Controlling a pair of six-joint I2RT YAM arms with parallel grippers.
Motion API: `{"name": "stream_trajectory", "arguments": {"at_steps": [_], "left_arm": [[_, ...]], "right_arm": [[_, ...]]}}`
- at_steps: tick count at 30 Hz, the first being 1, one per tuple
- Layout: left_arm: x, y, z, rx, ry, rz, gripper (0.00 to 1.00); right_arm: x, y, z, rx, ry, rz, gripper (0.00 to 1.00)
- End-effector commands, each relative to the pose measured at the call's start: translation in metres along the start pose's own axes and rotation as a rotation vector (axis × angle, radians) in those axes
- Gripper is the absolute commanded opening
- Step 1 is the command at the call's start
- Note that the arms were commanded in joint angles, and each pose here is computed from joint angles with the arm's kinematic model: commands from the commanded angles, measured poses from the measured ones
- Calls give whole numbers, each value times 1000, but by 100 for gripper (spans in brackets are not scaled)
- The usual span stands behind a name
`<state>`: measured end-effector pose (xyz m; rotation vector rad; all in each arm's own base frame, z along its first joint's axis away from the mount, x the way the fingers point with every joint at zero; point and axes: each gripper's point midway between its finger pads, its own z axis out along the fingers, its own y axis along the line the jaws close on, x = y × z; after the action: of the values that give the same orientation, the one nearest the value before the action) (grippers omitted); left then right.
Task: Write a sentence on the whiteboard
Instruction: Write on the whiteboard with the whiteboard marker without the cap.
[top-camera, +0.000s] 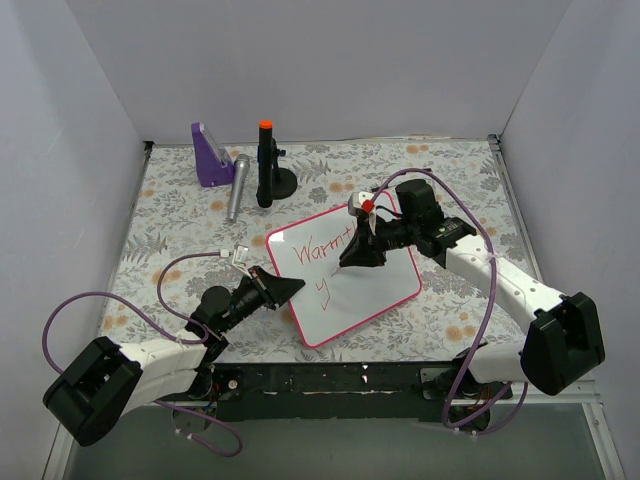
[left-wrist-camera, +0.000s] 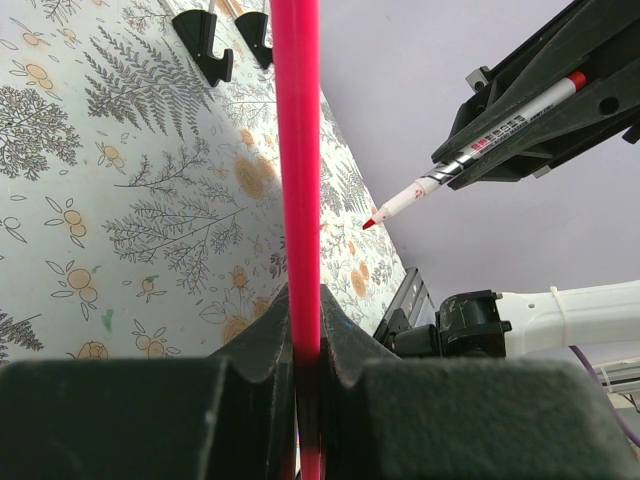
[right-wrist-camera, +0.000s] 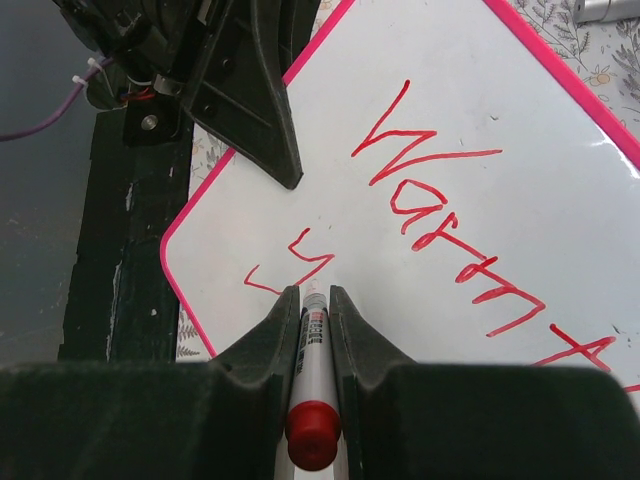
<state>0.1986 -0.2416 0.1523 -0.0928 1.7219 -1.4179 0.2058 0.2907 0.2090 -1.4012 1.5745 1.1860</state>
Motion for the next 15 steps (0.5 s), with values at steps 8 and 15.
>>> {"name": "stream_trajectory", "arguments": {"at_steps": [8, 15], "left_arm": [[-27, -45, -3, 178, -107, 20, 0], [-27, -46, -3, 180, -106, 19, 0]], "right_arm": [[-3, -2, 1, -12, -24, -41, 1], [-3, -3, 1, -6, -28, -50, 1]]}}
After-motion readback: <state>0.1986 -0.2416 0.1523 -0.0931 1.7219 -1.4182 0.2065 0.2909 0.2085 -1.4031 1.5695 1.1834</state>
